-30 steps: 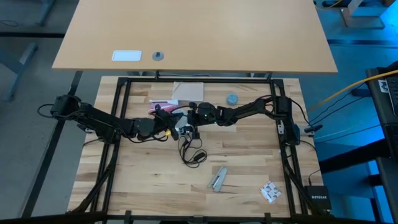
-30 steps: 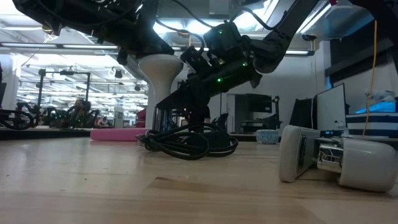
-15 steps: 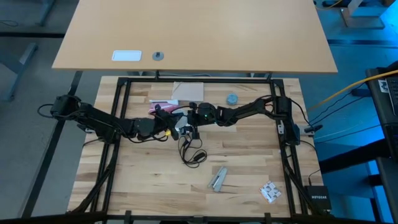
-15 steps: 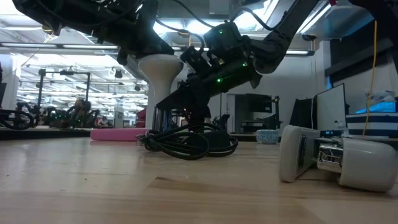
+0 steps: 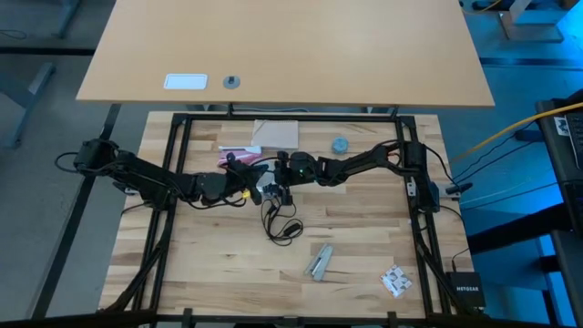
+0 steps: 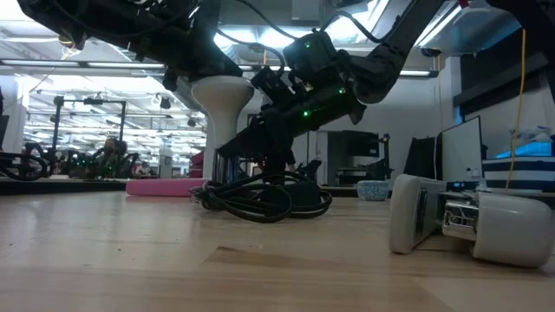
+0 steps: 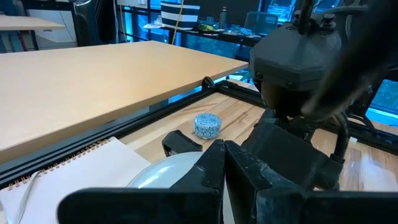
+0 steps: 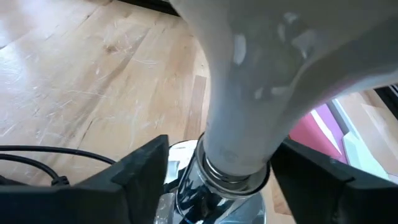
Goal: Screw lightbulb
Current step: Insert light bulb into the lamp
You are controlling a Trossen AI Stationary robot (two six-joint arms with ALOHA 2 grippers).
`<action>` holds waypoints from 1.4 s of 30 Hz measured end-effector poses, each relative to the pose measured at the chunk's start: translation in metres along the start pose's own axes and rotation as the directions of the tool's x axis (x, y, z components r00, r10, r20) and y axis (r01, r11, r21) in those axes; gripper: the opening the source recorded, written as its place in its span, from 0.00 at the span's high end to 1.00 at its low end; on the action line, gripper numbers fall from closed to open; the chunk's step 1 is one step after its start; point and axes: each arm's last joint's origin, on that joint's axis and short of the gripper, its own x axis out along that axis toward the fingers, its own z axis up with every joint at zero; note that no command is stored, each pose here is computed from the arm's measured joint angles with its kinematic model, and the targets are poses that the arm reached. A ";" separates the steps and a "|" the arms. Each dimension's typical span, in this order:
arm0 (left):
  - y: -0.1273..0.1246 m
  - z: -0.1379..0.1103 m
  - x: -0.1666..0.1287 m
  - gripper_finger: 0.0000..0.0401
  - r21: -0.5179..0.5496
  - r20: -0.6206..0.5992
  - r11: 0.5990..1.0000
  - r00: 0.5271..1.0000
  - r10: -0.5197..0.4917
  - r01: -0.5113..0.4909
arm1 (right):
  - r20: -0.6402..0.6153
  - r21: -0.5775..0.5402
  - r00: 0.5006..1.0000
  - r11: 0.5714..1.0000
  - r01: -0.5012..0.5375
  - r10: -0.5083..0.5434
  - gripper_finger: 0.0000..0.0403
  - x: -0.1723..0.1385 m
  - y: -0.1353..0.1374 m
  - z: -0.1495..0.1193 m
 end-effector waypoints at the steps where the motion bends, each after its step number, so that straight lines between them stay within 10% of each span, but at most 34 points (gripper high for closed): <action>1: 0.000 0.000 0.000 0.99 0.000 0.000 1.000 1.000 0.000 0.000 | 0.000 0.000 1.000 1.000 0.000 0.000 0.27 0.000 0.000 0.000; 42: 0.004 0.001 0.003 0.99 -0.030 0.004 0.999 1.000 0.014 -0.014 | -0.122 0.045 0.992 0.999 0.001 0.005 0.20 -0.001 0.002 -0.011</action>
